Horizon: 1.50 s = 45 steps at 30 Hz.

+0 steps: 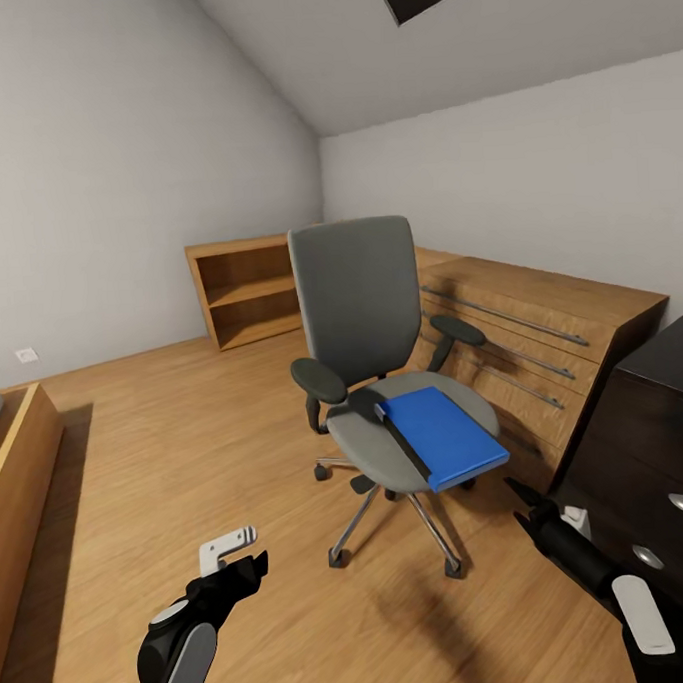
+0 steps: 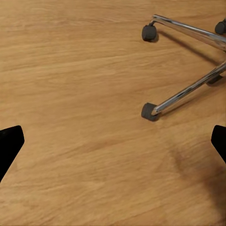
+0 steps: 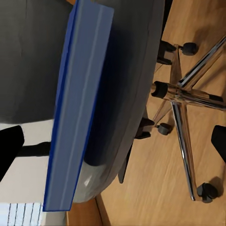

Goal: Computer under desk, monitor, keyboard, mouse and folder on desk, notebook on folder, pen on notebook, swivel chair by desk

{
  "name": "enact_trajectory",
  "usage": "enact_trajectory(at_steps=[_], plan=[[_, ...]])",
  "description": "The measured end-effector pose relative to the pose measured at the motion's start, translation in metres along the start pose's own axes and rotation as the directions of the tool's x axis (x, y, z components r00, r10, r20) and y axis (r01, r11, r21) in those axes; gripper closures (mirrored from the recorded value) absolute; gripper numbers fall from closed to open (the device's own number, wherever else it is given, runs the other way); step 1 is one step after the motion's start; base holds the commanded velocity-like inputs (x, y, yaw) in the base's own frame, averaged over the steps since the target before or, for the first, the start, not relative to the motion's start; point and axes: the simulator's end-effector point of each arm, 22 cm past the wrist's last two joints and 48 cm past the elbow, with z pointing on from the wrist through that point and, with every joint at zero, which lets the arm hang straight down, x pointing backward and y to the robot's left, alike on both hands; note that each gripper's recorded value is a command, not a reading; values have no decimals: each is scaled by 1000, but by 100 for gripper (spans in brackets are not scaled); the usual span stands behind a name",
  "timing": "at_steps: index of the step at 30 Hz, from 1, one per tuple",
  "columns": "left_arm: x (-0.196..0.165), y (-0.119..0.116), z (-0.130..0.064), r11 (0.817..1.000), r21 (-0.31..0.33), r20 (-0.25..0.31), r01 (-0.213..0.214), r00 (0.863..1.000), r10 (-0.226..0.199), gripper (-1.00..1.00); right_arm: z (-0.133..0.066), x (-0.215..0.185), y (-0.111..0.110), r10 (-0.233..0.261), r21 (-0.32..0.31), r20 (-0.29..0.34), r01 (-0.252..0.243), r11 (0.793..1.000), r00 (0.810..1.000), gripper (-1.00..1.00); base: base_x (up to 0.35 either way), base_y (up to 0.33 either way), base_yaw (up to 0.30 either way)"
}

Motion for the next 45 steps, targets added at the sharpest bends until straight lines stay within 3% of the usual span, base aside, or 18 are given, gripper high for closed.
enact_trajectory(at_steps=[16, 23, 45], plan=[[6, 3, 3, 1000, -7, -11, -3, 1000, 3, -100, 0, 0, 3, -3, -14, -2, 3, 1000, 1000, -100, 0, 0, 0], [-7, -1, -5, 1000, -8, -12, -4, 1000, 4, -100, 0, -6, 19, -3, -14, -2, 3, 1000, 1000, -100, 0, 0, 0], [-4, 0, -3, 1000, -10, -20, -5, 1000, 4, -100, 0, -6, 19, -4, -14, -2, 3, 1000, 1000, -100, 60, 15, 0]])
